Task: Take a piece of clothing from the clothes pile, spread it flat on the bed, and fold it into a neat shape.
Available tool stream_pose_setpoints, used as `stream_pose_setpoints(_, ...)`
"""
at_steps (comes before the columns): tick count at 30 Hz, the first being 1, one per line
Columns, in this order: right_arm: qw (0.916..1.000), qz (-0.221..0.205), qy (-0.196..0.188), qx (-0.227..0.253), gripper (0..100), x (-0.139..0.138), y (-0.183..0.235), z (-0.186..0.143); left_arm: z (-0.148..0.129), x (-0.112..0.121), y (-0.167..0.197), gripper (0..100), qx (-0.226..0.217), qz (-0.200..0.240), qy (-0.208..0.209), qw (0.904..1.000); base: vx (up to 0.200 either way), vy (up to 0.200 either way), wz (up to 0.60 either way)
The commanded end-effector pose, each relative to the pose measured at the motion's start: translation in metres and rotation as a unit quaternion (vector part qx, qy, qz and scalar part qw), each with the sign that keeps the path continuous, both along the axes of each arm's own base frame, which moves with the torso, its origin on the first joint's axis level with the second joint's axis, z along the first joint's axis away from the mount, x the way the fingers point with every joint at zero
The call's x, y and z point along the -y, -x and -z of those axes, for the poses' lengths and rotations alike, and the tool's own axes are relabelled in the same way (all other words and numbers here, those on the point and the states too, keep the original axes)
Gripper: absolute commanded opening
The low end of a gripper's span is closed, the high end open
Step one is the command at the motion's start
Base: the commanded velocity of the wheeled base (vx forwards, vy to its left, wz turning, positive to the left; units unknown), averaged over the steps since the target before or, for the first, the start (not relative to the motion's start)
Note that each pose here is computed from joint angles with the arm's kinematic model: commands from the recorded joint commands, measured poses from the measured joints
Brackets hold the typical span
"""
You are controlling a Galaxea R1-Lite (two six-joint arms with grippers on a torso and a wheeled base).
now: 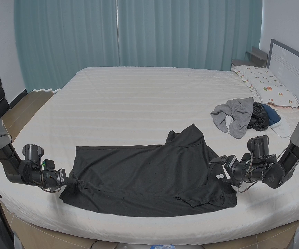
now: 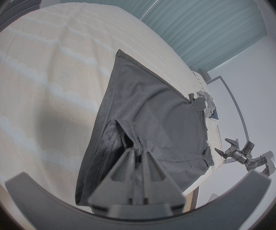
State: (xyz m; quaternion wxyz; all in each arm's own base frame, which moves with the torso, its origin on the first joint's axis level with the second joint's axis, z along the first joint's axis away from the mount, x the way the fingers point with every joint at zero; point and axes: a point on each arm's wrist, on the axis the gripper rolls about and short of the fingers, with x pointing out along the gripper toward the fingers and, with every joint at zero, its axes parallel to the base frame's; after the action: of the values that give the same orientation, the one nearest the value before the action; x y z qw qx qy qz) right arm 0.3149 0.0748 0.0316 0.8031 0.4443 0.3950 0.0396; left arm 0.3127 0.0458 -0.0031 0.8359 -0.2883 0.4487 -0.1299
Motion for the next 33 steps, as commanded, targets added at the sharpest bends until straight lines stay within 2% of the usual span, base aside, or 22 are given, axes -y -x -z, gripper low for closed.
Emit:
stream_pose_setpoints(1,1.0,0.002,0.0,-0.001,100,0.001,0.0,0.0,-0.013,-0.002,0.009,0,0.011,-0.008,-0.001,0.9999,0.0,0.0,0.0)
stream_pose_setpoints(8,1.0,0.001,0.001,0.004,100,0.001,0.001,-0.003,-0.041,-0.001,0.014,0,0.026,-0.043,0.023,0.9984,0.0,0.0,0.0)
stream_pose_setpoints(13,0.9996,-0.011,0.018,0.019,100,0.004,0.0,-0.005,-0.055,-0.001,0.017,0,0.03,-0.065,0.036,0.9968,0.0,0.0,0.0)
stream_pose_setpoints(17,0.9974,-0.04,0.05,0.034,100,0.011,-0.003,0.001,-0.059,-0.001,0.02,0,0.001,-0.078,0.029,0.9965,0.0,0.0,0.0)
stream_pose_setpoints(20,0.9967,-0.05,0.052,0.038,100,0.014,-0.004,0.001,-0.062,-0.002,0.019,0,-0.002,-0.08,0.028,0.9964,0.0,0.0,0.0)
stream_pose_setpoints(22,0.9923,-0.102,0.048,0.05,100,0.022,-0.004,0.004,-0.067,-0.002,0.021,0,-0.013,-0.082,0.03,0.9961,0.0,0.0,0.0)
stream_pose_setpoints(24,0.9887,-0.125,0.061,0.056,100,0.026,-0.005,0.01,-0.066,-0.001,0.023,0,-0.019,-0.081,0.031,0.996,0.0,0.0,0.0)
stream_pose_setpoints(28,0.9814,-0.159,0.085,0.064,100,0.029,-0.005,0.018,-0.065,0.0,0.024,0,-0.026,-0.081,0.032,0.9959,0.0,0.0,0.0)
stream_pose_setpoints(33,0.9754,-0.195,0.08,0.065,100,0.028,-0.008,0.03,-0.065,0.0,0.025,0,-0.034,-0.08,0.032,0.9957,0.0,0.0,0.0)
